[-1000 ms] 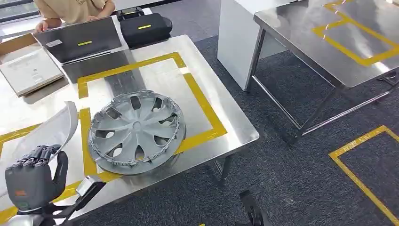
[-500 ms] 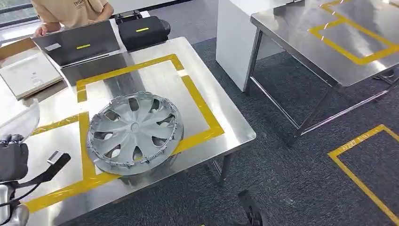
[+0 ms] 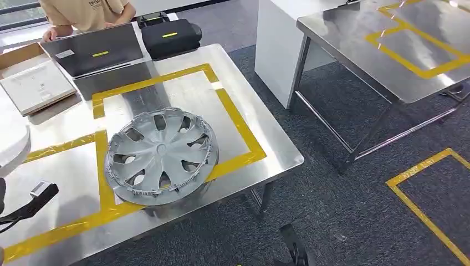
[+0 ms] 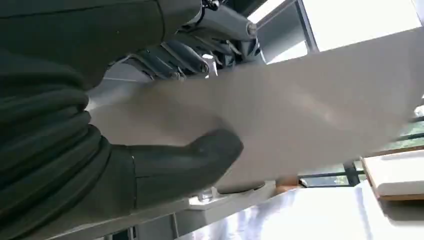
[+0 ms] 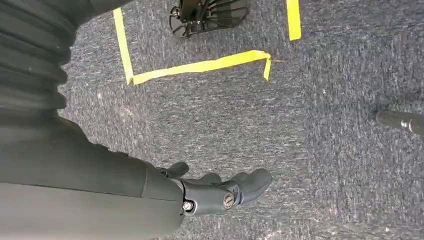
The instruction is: Take the parts from the cabinet and place them on the table.
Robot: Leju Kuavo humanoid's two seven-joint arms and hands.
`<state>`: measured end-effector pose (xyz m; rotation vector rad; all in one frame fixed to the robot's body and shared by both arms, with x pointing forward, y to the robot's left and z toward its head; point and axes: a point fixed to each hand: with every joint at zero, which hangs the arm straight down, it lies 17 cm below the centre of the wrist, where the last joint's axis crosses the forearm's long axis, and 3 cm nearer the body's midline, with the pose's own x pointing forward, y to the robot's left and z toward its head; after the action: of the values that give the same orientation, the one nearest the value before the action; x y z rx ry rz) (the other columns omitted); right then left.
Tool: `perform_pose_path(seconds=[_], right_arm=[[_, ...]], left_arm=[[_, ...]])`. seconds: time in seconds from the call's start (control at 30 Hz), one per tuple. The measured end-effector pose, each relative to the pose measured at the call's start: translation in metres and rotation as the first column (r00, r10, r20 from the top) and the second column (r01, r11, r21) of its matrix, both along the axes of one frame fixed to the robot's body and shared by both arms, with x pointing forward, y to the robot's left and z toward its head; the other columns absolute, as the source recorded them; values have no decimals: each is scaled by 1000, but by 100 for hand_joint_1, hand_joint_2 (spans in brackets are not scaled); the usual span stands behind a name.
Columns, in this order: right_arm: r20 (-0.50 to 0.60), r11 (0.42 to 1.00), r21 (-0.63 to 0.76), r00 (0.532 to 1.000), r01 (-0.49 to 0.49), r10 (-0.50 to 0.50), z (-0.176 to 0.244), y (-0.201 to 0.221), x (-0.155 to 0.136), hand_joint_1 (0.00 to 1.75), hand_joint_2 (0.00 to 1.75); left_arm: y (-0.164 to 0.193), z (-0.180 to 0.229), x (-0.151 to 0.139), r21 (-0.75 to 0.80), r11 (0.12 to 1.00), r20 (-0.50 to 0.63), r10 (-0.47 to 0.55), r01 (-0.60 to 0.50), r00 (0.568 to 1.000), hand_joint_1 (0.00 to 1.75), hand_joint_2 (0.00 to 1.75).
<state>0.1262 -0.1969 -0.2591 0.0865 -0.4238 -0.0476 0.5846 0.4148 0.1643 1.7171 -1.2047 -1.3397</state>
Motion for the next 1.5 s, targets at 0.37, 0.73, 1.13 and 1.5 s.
perform_pose_path(seconds=[0.37, 0.73, 1.13, 1.5], right_arm=[[7, 1000, 1, 1000, 0, 0, 1, 1, 2, 0, 0], [12, 1000, 9, 1000, -6, 6, 2, 4, 3, 0, 0], [23, 1000, 13, 1000, -2, 2, 3, 6, 7, 0, 0], [24, 1000, 17, 1000, -2, 2, 4, 8, 9, 0, 0]], left_arm=[[-30, 9, -4, 16, 995, 43, -96, 95, 994, 0, 0], [-51, 7, -14, 22, 991, 71, -130, 129, 989, 0, 0], [-57, 13, -13, 41, 988, 82, -149, 146, 985, 0, 0], [-57, 19, -11, 47, 988, 95, -152, 148, 984, 0, 0]])
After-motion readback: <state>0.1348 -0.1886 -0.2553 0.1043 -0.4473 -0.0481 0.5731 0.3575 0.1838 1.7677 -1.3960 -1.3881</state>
